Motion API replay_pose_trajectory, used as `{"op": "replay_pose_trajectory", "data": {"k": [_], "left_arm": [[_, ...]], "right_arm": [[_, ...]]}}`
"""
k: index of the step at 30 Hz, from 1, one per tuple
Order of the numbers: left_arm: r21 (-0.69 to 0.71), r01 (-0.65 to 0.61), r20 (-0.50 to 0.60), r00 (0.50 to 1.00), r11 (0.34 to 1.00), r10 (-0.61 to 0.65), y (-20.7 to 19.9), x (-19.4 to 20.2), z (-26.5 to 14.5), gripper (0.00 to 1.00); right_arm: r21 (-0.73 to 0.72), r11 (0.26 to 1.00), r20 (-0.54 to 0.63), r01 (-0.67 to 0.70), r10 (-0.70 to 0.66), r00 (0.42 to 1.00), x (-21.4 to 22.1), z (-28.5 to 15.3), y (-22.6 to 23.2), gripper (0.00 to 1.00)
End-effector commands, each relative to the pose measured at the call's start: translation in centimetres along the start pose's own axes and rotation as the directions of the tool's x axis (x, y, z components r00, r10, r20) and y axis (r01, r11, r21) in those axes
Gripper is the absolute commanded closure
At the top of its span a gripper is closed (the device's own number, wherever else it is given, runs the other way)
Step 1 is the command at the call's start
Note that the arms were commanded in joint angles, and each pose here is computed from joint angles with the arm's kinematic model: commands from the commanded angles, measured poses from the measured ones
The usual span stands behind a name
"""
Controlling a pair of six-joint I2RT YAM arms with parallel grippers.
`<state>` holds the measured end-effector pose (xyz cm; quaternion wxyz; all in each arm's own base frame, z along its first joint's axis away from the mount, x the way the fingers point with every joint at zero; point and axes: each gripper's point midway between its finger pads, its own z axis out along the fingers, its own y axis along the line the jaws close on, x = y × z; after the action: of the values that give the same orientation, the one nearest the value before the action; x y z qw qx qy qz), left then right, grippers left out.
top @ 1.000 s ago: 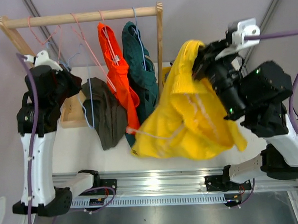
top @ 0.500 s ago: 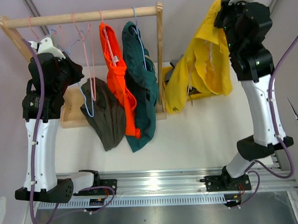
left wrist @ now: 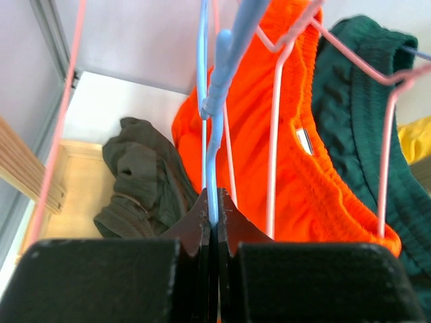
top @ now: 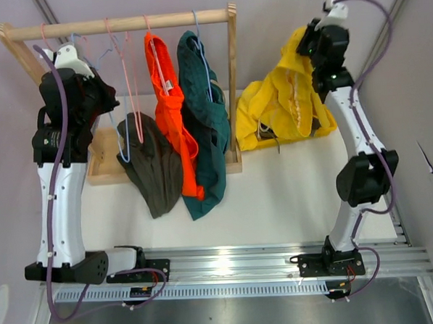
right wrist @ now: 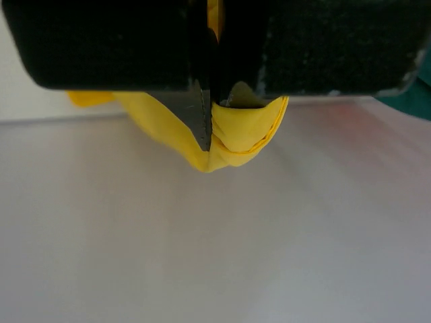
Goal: Remove the shorts from the hanger
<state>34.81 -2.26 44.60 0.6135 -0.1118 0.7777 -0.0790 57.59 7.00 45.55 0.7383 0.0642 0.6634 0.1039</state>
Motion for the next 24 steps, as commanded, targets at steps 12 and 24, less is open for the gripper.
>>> {"op": "replay_pose_trajectory", "data": {"k": [12,24], "left_arm": [[0.026,-0.002,0.126,0.992,1.000,-0.001,-1.4,-7.5,0.5,1.00],[-0.037,-0.043,0.054,0.998,0.998,0.045,0.3,-6.7,6.8,1.00]], "right_arm": [[-0.038,0.968,-0.433,-0.247,0.206,0.877,28.7,2.7,-0.4,0.01],[0.001,0.938,-0.400,-0.346,0.318,0.860,26.0,-8.5,-2.1,0.01]]}}
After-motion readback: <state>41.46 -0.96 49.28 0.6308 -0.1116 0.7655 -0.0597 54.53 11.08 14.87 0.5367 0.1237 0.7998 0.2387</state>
